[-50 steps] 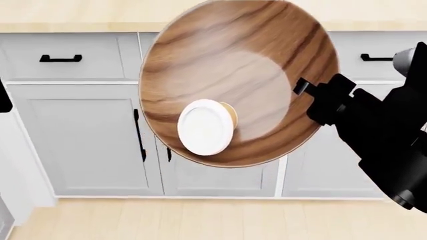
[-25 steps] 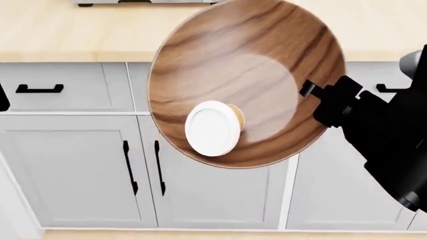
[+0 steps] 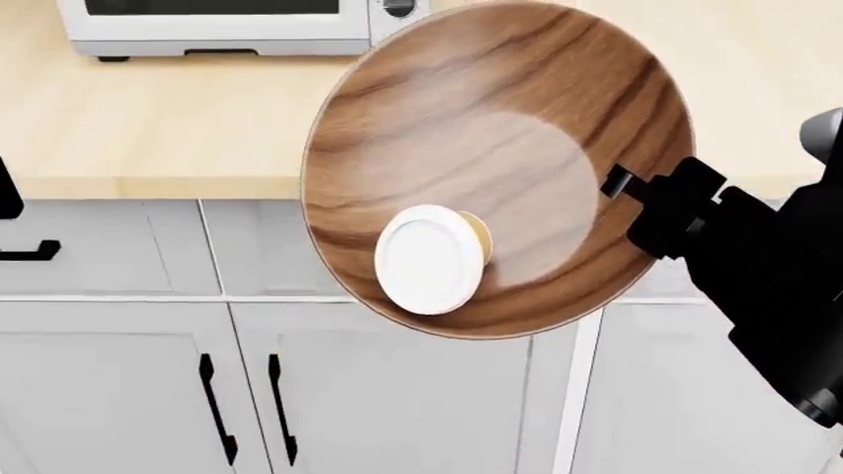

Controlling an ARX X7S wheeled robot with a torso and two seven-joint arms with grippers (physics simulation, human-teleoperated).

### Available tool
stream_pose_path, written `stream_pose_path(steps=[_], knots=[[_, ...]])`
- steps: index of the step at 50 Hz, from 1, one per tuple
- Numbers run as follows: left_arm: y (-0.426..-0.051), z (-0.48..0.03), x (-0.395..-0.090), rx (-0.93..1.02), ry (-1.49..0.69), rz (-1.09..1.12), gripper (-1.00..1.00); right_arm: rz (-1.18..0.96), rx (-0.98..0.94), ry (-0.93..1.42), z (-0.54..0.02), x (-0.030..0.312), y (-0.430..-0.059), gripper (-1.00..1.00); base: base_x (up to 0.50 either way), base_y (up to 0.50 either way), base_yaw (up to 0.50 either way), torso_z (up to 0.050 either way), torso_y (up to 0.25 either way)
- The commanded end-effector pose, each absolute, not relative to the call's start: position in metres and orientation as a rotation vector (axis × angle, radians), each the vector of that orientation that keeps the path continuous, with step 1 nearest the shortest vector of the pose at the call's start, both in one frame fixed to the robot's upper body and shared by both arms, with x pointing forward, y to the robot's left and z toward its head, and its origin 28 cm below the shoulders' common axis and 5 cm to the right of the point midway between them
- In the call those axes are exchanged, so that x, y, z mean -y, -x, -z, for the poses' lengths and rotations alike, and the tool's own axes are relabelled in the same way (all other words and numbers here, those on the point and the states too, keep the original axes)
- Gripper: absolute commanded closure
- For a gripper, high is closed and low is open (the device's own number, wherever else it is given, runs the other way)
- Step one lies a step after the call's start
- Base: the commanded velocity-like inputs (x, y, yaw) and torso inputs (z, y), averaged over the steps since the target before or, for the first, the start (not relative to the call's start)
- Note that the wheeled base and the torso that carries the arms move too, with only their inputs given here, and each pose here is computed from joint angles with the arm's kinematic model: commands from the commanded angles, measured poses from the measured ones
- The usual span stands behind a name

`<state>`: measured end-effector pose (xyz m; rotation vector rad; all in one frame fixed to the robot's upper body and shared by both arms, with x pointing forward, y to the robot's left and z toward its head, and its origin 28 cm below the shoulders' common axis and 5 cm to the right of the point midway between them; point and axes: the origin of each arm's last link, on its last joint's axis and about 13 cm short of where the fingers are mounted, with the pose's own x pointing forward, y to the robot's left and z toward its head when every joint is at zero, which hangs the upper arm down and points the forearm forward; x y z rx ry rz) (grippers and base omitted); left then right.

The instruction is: Place the cup inside the bowl on the dining table and move the bowl to any counter.

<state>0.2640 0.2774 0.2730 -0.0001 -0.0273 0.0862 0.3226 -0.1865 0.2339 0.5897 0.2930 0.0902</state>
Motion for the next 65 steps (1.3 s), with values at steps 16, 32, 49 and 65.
stream_pose_path(steps=[16,32,49,65], knots=[[-0.259,-0.272,-0.285,0.032,0.03,-0.103,-1.0,-0.104,-0.257,-0.568,-0.241,0.187,-0.323,1.0,0.5,-0.16,0.0,0.0,0.002],[-0.257,-0.272,-0.284,0.033,0.028,-0.101,-1.0,-0.097,-0.269,-0.579,-0.238,0.188,-0.323,1.0,0.48,-0.3,0.0,0.0,0.002],[-0.251,-0.272,-0.284,0.035,0.031,-0.108,-1.0,-0.094,-0.272,-0.576,-0.237,0.187,-0.323,1.0,0.31,-0.46,0.0,0.0,0.002],[-0.246,-0.269,-0.286,0.036,0.036,-0.113,-1.0,-0.094,-0.282,-0.582,-0.233,0.187,-0.323,1.0,0.28,-0.47,0.0,0.001,0.001]])
